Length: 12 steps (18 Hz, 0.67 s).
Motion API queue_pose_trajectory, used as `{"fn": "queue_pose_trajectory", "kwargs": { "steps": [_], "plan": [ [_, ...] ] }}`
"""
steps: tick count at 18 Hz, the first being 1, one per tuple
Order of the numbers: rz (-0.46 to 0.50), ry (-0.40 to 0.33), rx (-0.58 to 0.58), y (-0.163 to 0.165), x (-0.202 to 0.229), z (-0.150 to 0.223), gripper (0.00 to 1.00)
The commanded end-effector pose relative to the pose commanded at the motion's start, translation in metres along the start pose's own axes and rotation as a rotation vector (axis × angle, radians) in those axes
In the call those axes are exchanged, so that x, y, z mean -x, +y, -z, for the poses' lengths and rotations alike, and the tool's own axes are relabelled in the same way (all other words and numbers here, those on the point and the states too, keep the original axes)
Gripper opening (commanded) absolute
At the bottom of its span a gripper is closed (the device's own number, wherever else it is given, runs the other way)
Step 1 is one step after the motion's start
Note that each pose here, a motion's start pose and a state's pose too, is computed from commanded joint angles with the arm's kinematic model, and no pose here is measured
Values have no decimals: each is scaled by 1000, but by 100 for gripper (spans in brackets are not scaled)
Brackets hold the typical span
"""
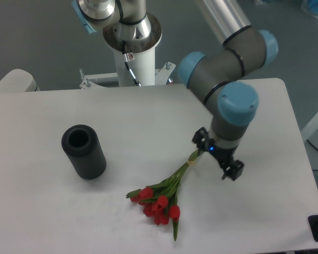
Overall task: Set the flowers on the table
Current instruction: 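Raise the open gripper up away from the tulips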
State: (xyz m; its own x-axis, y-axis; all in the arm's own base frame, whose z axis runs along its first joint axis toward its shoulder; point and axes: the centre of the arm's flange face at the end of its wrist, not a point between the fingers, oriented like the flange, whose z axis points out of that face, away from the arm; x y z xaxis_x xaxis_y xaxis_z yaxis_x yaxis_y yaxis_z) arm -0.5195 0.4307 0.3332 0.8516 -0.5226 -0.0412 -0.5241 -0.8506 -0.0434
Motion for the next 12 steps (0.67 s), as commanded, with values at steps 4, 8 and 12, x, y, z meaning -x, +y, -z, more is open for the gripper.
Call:
{"fn": "queue_pose_trajectory", "kwargs": {
  "steps": [4, 8, 12],
  "plan": [
    [-48, 13, 61, 19, 1, -1, 100],
    [-49, 5, 67, 20, 4, 3, 100],
    [-48, 5, 65, 21, 4, 3, 100]
  ]
}}
